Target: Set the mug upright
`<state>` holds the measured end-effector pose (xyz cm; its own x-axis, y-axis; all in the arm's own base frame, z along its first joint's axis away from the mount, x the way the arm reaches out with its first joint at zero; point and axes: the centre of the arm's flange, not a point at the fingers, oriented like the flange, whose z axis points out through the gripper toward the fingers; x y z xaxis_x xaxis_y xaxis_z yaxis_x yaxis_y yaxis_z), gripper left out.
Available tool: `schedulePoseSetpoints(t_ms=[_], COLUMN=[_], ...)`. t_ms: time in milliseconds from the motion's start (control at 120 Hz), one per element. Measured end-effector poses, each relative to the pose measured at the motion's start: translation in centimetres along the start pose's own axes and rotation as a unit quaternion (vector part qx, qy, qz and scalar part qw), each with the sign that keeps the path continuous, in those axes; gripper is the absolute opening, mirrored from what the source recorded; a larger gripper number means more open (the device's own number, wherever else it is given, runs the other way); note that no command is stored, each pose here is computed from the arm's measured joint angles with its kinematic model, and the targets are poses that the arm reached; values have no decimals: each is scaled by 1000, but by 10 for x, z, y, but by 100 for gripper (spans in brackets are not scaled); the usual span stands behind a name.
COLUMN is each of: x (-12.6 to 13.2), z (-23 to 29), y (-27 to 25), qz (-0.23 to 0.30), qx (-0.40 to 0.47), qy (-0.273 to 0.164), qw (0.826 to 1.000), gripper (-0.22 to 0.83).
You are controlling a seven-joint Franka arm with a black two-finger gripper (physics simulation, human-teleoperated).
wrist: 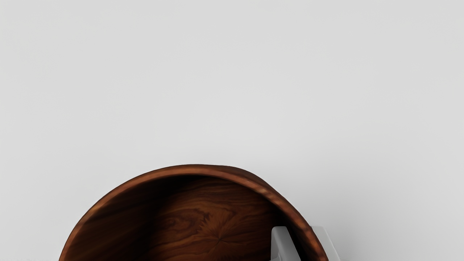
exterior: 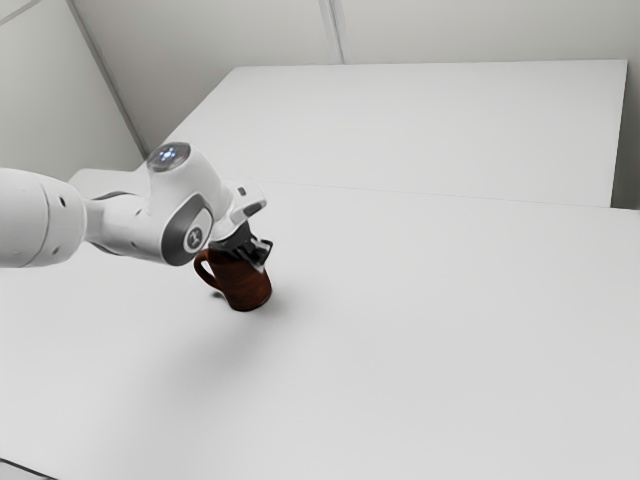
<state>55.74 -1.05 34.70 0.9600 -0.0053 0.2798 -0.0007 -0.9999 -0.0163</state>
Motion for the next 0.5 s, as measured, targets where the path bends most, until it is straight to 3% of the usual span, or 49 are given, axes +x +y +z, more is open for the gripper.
schedulePoseSetpoints(t_ms=[58,183,275,375,500], x=[1,3,5,13,42], z=[0,-5,-15,-30,-64], y=[0,8,9,7,5], qz=[-2,3,2,0,-2], qx=[0,-3,-3,-2,0], qy=[1,3,7,14,20], qw=[1000,1000,1000,1000,1000], gripper=[-8,20,34,45,52])
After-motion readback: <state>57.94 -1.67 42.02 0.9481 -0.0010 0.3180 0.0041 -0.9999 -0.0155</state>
